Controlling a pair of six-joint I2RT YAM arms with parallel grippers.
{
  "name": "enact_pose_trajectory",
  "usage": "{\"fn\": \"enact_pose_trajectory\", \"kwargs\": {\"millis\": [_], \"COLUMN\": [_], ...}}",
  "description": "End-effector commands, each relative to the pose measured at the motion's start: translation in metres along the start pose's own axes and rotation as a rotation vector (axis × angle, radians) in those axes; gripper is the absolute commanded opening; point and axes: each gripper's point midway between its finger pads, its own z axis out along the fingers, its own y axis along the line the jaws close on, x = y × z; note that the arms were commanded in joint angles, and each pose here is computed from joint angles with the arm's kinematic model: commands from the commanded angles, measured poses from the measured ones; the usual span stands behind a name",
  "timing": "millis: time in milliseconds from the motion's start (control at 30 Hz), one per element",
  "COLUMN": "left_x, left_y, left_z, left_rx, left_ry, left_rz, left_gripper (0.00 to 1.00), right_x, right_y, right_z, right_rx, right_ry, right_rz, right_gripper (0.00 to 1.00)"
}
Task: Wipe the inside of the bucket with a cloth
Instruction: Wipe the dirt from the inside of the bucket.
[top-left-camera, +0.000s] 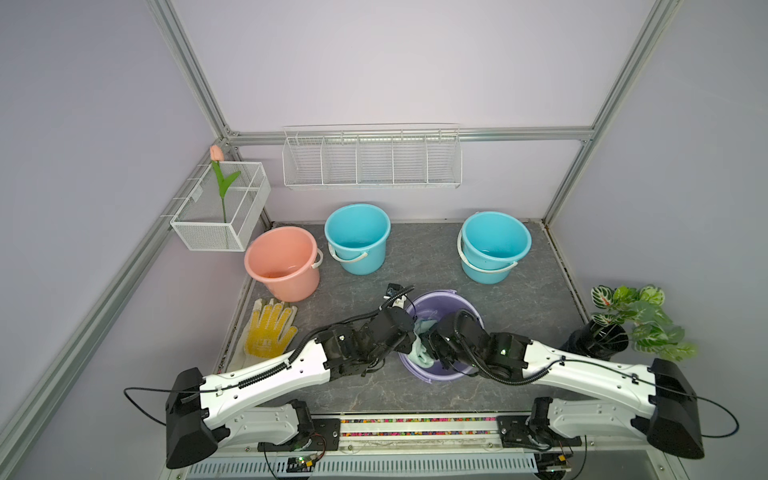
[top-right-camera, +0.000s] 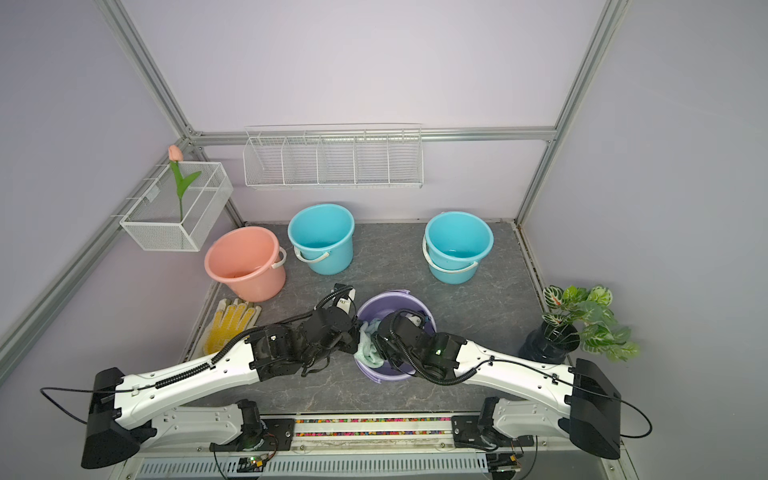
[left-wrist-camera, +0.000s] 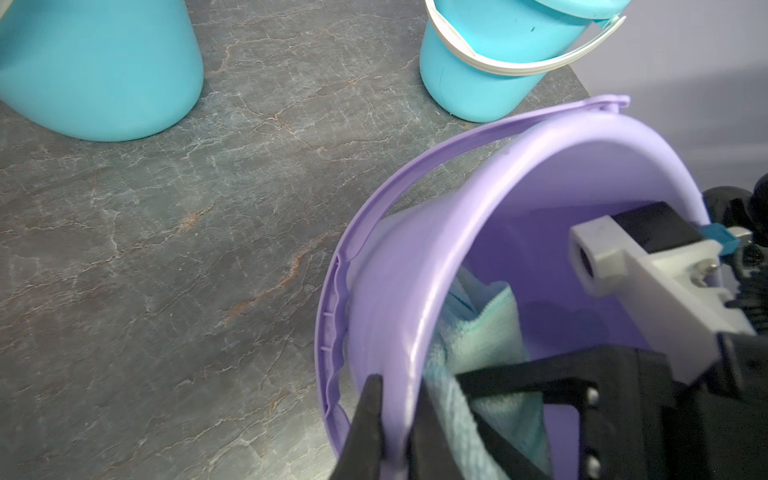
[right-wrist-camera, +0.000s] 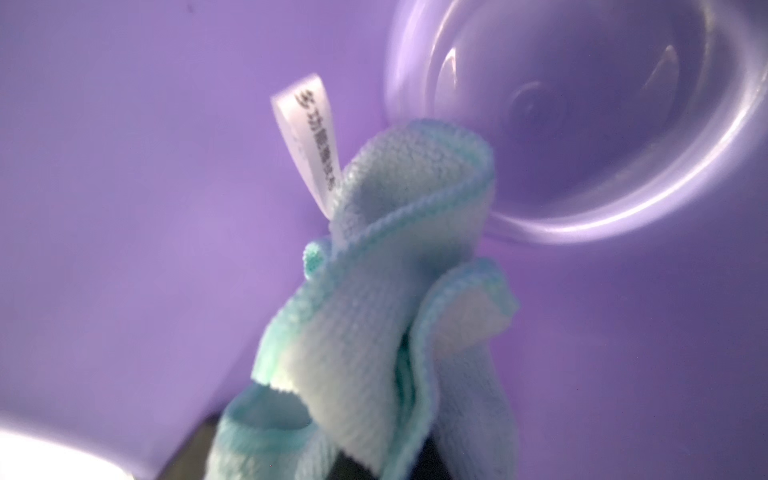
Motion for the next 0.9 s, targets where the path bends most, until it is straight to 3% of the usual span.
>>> {"fn": "enact_pose_trajectory", "kwargs": {"millis": [0, 300, 600, 867], "left_x": [-0.011, -0.015, -0.015, -0.014], "left_y": [-0.005, -0.009, -0.009, -0.006], "left_z": [-0.010, -0.014, -0.019, -0.017], "left_rx": [0.022, 0.053, 0.065, 0.059], "left_ry": [-0.020, -0.030, -0.039, -0.045], "left_rz": [0.006, 0.018, 0.022, 0.020], "left_gripper": [0.00, 0.00, 0.00, 0.00], "right_x": [-0.034, -0.047, -0.045, -0.038], "right_y": [-0.007, -0.040, -0.076, -0.056], "right_z": [0.006, 0.041, 0.075, 0.058], "right_rx": [0.009, 0.130, 0.264, 0.273], "right_ry": [-0.176, -0.256, -0.235, -0.197], "right_rz": [0.165, 0.161, 0.135, 0.007], "right_gripper": [0.07, 0.07, 0.07, 0.07]}}
